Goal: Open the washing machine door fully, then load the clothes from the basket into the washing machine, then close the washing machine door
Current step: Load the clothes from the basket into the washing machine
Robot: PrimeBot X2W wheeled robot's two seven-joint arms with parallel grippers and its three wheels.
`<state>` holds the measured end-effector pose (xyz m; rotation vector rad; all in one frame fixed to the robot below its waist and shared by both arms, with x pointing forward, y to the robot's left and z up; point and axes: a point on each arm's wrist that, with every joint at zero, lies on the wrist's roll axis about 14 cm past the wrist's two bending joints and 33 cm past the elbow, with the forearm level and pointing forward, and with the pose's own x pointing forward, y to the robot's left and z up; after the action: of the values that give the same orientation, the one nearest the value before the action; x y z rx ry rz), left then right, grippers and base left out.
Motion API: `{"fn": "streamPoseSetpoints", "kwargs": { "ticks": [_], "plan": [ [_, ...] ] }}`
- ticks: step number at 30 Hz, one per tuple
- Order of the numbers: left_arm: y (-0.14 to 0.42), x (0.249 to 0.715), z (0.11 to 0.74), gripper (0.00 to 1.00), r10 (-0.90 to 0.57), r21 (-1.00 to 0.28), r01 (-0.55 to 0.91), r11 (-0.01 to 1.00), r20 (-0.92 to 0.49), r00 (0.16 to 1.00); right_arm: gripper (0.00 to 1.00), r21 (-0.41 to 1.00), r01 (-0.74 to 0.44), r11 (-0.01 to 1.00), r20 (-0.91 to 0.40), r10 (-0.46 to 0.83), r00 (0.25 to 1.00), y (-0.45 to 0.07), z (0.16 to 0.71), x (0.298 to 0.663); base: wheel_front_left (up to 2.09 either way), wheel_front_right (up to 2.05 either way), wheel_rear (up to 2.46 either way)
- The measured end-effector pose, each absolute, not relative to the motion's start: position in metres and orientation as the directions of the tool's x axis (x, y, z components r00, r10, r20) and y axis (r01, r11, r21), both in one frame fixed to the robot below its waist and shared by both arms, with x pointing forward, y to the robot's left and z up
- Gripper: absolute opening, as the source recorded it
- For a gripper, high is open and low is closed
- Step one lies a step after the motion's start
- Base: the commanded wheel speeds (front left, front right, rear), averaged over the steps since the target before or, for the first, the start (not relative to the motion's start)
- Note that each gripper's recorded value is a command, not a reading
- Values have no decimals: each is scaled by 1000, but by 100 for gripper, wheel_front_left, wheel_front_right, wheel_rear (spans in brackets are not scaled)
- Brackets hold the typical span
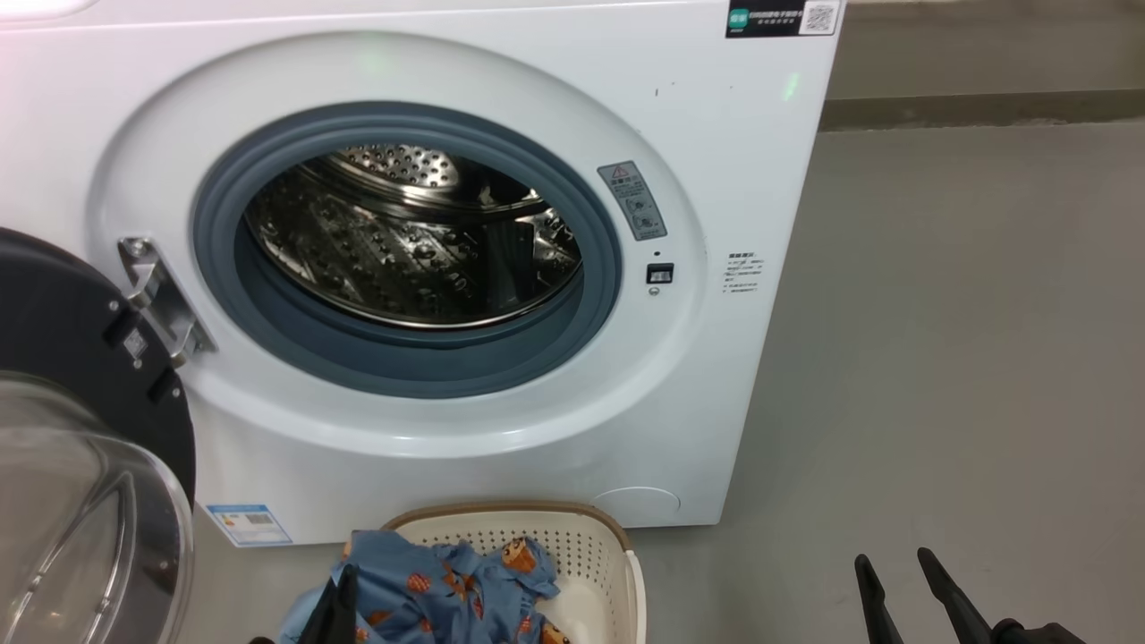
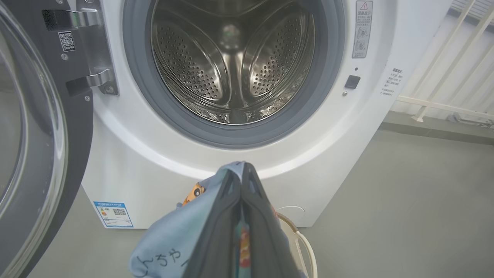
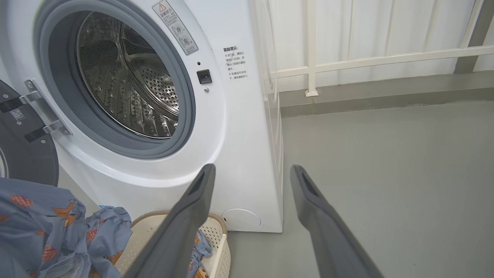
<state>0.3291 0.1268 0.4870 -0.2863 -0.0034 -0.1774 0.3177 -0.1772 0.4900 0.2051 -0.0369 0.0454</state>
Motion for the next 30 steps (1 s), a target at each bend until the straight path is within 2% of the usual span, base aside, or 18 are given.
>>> {"fn": "streamPoseSetpoints", "kwargs": {
  "ticks": [30],
  "plan": [
    [131, 339, 510, 0, -166, -266, 187, 946, 100, 981, 100, 185, -17, 983, 30, 12, 999, -188, 487, 314, 0, 0, 0]
  ]
}}
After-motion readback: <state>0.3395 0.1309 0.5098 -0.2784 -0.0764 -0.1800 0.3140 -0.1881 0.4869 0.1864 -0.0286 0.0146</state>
